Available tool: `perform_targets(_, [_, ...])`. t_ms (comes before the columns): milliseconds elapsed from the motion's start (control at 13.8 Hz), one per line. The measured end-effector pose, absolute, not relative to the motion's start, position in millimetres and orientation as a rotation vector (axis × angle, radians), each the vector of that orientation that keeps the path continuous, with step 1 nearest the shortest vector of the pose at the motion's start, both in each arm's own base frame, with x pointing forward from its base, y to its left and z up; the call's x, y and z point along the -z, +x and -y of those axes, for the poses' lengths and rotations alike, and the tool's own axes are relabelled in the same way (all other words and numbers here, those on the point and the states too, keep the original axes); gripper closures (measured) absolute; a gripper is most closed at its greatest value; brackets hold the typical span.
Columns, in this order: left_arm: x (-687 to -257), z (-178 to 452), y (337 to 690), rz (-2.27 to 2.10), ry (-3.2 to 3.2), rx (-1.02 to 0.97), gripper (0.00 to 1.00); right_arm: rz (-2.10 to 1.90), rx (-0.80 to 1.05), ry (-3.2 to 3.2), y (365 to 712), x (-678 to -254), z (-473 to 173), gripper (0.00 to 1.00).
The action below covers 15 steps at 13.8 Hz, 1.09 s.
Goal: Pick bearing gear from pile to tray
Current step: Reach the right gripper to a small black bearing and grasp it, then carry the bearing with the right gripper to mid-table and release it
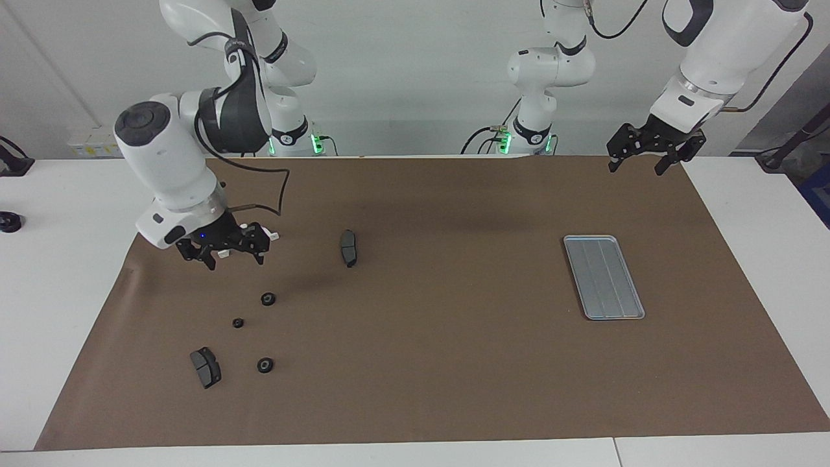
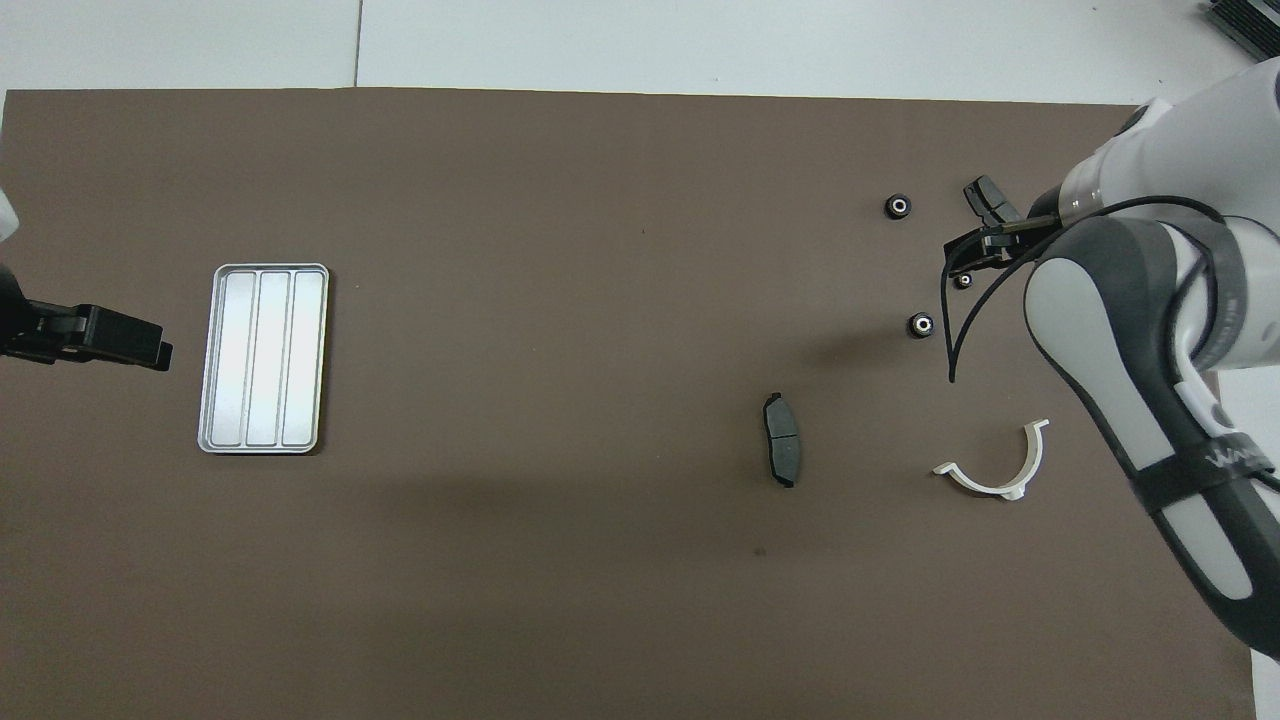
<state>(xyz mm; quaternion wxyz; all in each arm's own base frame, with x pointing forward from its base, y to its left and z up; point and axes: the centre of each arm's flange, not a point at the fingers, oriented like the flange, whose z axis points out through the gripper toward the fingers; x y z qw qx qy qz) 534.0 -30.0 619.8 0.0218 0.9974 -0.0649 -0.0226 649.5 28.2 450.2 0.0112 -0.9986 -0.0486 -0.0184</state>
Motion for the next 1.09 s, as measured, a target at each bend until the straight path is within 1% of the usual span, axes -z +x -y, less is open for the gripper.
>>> perform_targets(291, [-619.8, 30.0, 534.0, 0.201, 3.091, 0.070, 0.00, 0.225, 0.074, -3.102, 668.3, -395.5, -28.0, 0.00])
perform_targets(509, [-619.8, 30.0, 534.0, 0.201, 3.091, 0.070, 0.00, 0.235, 0.075, -3.097, 670.6, -350.6, -29.0, 0.00])
perform_targets(655, [-619.8, 30.0, 534.0, 0.201, 3.091, 0.070, 0.00, 0.256, 0.032, -3.092, 667.5, -320.3, -38.6, 0.00])
perform_targets(873, [-619.8, 30.0, 534.0, 0.201, 3.091, 0.070, 0.00, 0.300, -0.030, -3.086, 656.0, -295.0, -58.0, 0.00])
perform_targets(1091, [-619.8, 30.0, 534.0, 0.201, 3.091, 0.070, 0.00, 0.293, -0.066, -3.087, 648.9, -284.1, -54.5, 0.00])
